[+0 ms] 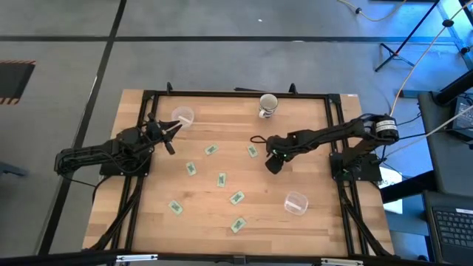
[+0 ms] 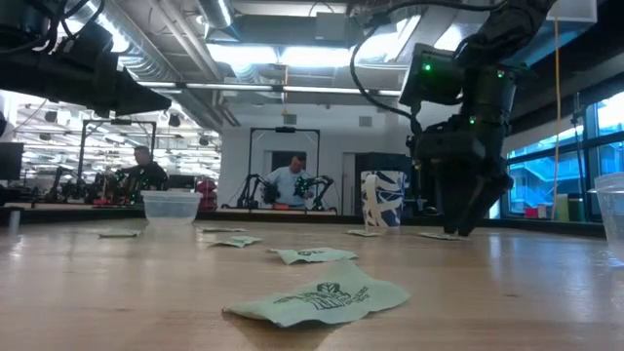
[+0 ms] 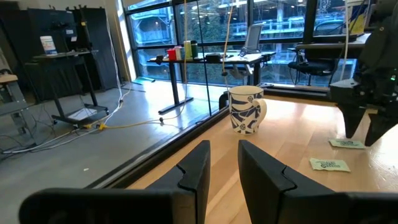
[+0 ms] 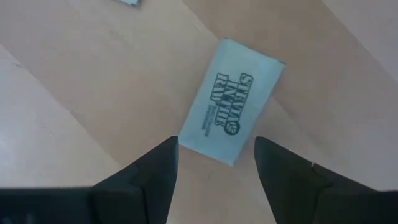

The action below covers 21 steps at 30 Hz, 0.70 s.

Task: Pick and place items into bin
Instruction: Put the white stevia packet into the bottom transparent bin

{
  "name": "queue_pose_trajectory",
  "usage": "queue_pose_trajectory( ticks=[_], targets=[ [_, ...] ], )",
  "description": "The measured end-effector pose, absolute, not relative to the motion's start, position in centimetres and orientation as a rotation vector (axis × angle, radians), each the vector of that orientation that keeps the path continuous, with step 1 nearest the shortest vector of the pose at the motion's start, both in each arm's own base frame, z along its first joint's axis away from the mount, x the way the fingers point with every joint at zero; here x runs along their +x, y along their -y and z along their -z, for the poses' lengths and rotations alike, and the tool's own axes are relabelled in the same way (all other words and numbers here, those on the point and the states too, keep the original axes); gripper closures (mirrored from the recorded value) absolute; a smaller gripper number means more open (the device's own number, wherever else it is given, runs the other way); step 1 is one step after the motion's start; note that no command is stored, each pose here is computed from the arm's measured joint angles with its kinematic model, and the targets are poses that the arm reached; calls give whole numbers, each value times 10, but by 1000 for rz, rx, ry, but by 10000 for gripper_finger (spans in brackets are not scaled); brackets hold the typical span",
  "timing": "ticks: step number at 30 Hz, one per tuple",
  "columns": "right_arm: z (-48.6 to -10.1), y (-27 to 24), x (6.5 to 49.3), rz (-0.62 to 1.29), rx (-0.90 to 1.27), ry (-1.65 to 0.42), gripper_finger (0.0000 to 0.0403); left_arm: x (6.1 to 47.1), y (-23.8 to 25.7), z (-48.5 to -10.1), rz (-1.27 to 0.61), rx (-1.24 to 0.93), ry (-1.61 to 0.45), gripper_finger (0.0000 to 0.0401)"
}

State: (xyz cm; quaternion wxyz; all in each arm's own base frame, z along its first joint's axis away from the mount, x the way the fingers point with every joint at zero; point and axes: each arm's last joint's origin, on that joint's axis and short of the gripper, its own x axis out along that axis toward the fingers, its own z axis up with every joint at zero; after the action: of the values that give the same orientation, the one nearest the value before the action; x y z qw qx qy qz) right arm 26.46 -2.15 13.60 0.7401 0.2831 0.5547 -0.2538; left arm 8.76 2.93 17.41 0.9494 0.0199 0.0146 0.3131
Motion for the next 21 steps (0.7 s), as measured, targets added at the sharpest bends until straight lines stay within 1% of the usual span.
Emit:
queue_pose_trajectory(
  ticks=[7, 13, 16, 21],
  targets=[
    [-122, 21, 267, 593, 588, -1269, 190, 88, -29, -174, -636, 40, -29, 324],
    [-121, 16, 267, 615, 539, -1270, 192, 88, -29, -174, -636, 40, -29, 324],
    [-121, 14, 267, 614, 530, -1268, 206, 88, -29, -174, -637, 41, -30, 324],
    [-121, 14, 266, 638, 547, -1266, 248, 88, -29, -174, -636, 41, -29, 324]
  ],
)
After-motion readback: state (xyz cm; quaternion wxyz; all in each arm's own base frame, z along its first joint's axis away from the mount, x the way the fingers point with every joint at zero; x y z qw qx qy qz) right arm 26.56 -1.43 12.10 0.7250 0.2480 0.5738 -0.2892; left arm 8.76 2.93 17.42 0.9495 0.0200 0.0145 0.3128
